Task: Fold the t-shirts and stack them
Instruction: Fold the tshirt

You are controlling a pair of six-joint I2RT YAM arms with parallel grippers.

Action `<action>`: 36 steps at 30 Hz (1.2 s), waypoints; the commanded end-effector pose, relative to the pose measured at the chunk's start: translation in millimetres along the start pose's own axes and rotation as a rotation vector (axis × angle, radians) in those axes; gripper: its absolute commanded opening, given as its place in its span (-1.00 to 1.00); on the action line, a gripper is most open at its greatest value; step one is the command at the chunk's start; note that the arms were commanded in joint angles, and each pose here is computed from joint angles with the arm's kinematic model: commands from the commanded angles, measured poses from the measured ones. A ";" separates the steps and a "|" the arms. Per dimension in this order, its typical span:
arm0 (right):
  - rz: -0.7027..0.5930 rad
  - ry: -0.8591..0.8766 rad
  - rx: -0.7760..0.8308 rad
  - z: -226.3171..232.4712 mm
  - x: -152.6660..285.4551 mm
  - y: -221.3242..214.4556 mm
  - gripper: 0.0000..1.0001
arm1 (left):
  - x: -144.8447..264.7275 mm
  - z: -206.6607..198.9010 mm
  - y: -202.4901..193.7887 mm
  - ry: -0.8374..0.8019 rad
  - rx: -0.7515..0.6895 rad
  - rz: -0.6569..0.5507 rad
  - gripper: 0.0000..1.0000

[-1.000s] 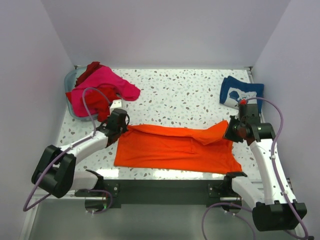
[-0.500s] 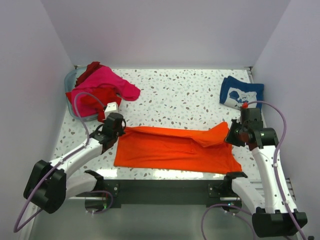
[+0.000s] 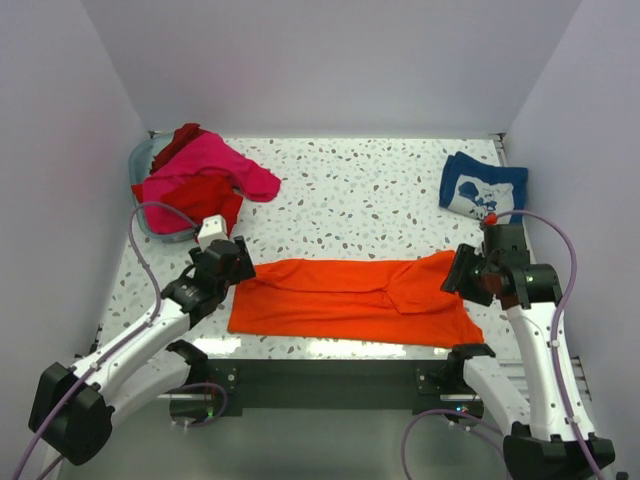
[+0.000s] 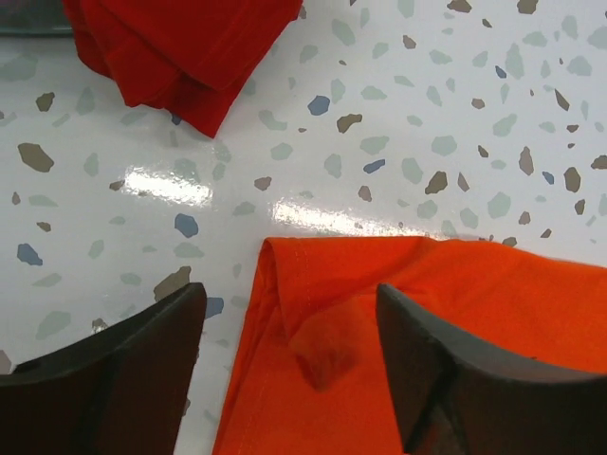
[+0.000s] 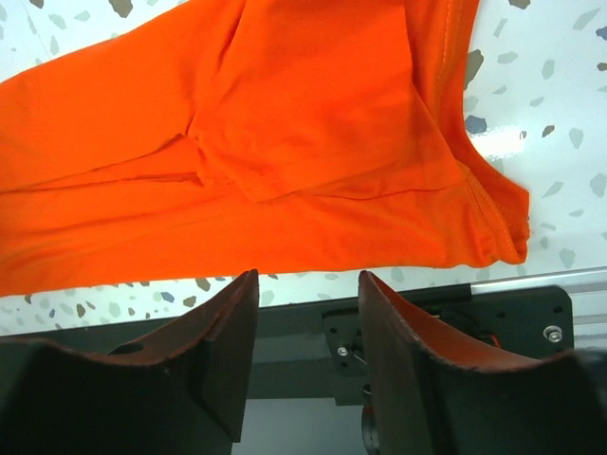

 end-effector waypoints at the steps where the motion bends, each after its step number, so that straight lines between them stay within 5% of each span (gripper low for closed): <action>1: -0.029 0.027 0.017 8.1 11.6 10.7 0.06 | 9.2 1.8 12.3 0.013 0.041 -0.035 0.63; 9: -0.044 0.088 -0.012 35.1 -24.6 46.3 0.14 | 0.5 -10.3 30.4 0.038 -0.013 -0.019 0.77; 27: 0.028 -0.034 -0.091 8.1 -106.4 76.2 0.17 | -47.4 -6.9 -10.3 0.034 -0.063 0.150 0.78; 32: 0.044 -0.045 -0.117 -5.0 -112.0 72.5 0.19 | -52.4 -4.0 -21.9 0.041 -0.056 0.202 0.45; 36: 0.049 -0.056 -0.133 -12.7 -114.7 70.2 0.22 | -49.0 -3.6 -27.3 0.025 -0.040 0.209 0.40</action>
Point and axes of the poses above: each gripper's point midway between its finger pads, its own x axis back along the fingers, its own z axis along the line the jaws close on, y = z × x, the point moved 1 cm from there along x, back along the fingers, and after that the axes turned 4 degrees about -x, right-handed, at the moved point
